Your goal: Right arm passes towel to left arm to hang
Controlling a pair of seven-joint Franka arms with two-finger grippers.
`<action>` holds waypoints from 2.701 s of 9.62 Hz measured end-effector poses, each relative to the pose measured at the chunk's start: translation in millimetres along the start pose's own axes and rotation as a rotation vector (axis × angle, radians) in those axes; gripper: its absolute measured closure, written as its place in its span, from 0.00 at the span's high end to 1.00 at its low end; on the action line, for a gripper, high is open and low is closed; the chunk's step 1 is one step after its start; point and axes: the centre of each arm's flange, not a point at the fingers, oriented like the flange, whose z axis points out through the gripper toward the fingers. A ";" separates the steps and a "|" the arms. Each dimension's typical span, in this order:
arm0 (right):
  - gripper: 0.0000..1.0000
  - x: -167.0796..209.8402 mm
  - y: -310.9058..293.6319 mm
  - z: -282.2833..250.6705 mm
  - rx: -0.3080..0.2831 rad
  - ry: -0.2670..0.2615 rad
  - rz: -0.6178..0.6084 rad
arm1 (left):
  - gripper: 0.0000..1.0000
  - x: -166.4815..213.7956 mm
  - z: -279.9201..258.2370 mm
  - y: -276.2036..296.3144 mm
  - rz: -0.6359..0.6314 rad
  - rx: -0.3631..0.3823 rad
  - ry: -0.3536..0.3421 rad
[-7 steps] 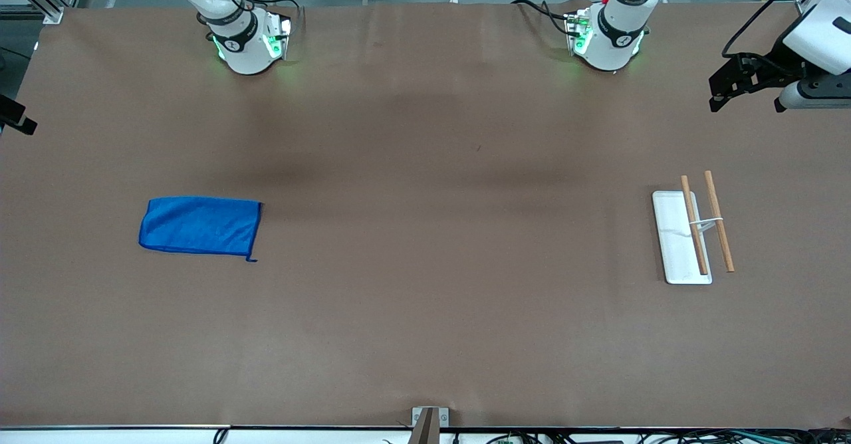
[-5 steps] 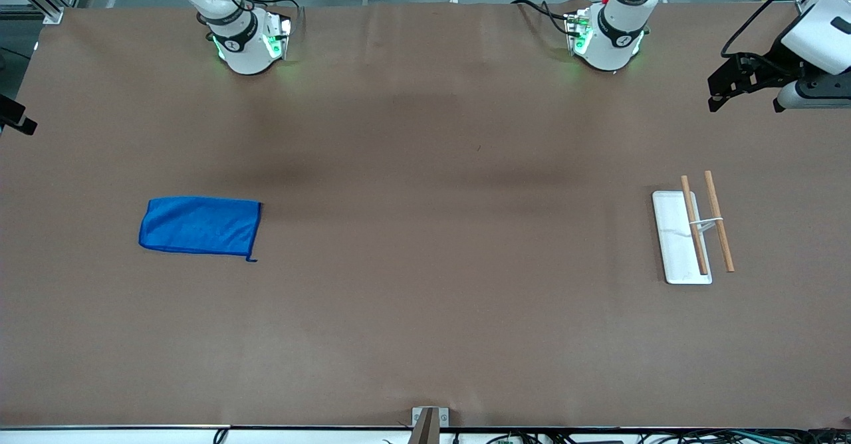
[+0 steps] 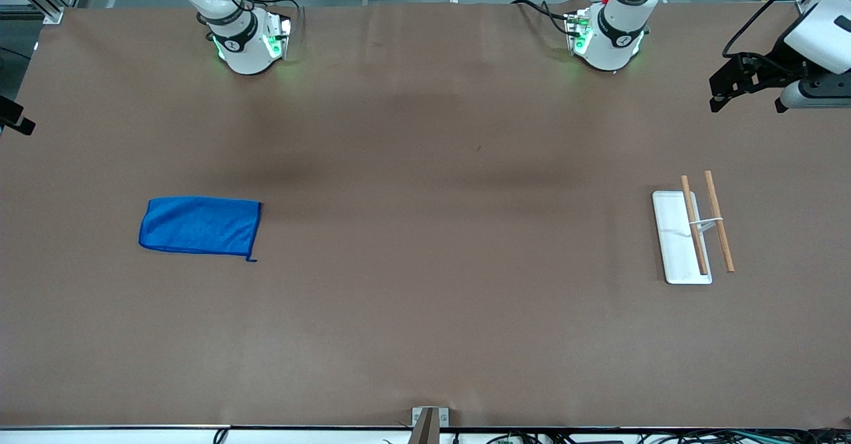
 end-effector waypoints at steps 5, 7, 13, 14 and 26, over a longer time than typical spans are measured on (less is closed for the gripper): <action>1.00 17.5 -18.3 34.5 -0.005 -0.056 -0.032 | 1.00 1.2 1.8 -0.5 -0.001 0.000 -0.003; 1.00 44.5 -21.4 96.5 -0.011 -0.102 -0.034 | 1.00 1.6 2.3 -0.2 0.000 -0.001 -0.004; 1.00 49.1 -24.4 275.8 -0.014 -0.059 -0.043 | 1.00 2.2 5.0 -0.2 0.002 0.000 -0.016; 1.00 42.1 -25.1 310.2 -0.016 -0.057 -0.045 | 1.00 2.2 5.3 -0.2 0.002 0.000 -0.017; 0.92 18.4 -36.5 472.0 -0.031 -0.014 -0.073 | 1.00 2.8 6.6 2.8 0.008 -0.001 -0.020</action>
